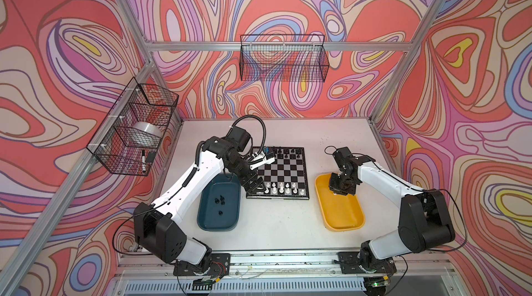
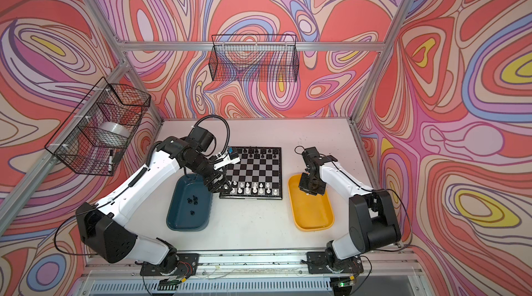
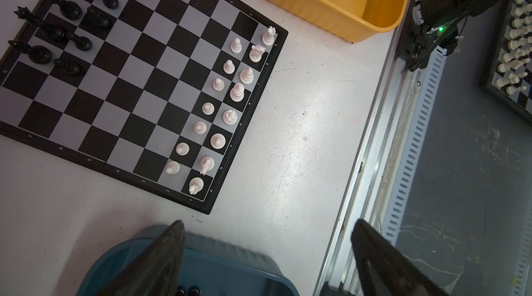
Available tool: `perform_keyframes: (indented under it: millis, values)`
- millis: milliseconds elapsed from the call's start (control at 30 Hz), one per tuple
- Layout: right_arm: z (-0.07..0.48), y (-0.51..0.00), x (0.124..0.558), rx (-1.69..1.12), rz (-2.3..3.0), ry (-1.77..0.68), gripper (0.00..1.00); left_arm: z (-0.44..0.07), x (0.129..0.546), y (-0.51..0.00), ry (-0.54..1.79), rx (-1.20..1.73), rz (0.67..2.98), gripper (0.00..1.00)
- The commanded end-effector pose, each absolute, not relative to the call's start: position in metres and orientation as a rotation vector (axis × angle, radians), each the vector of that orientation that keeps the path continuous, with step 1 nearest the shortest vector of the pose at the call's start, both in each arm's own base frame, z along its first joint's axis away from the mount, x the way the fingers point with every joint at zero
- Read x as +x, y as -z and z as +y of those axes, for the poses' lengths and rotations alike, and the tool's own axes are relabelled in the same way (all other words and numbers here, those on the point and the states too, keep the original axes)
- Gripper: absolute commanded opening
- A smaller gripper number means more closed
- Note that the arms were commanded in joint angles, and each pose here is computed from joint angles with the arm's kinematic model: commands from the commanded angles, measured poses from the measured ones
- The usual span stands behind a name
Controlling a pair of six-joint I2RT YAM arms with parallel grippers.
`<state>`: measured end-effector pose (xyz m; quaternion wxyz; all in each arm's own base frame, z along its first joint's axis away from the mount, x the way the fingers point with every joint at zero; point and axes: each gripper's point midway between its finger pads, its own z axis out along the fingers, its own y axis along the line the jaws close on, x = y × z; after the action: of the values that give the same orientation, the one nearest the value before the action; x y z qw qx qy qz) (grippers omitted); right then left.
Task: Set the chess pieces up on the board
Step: 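Lift the white pawn and carry it with the right gripper toward the board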
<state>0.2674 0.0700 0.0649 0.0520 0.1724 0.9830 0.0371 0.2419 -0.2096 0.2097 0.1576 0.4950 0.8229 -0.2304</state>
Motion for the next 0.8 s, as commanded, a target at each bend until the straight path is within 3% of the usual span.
perform_keyframes:
  millis: [0, 433, 767]
  values:
    - [0.075, -0.082, 0.273, 0.476, 2.965, -0.102, 0.1, -0.207, 0.238, -0.212, 0.69, 1.394, 2.351, 0.91]
    - [0.115, -0.126, 0.295, 0.319, 2.934, -0.119, 0.1, -0.191, 0.245, -0.211, 0.609, 1.344, 2.362, 0.92]
    - [0.153, -0.132, 0.311, 0.216, 2.932, -0.156, 0.1, -0.192, 0.243, -0.215, 0.629, 1.333, 2.348, 0.92]
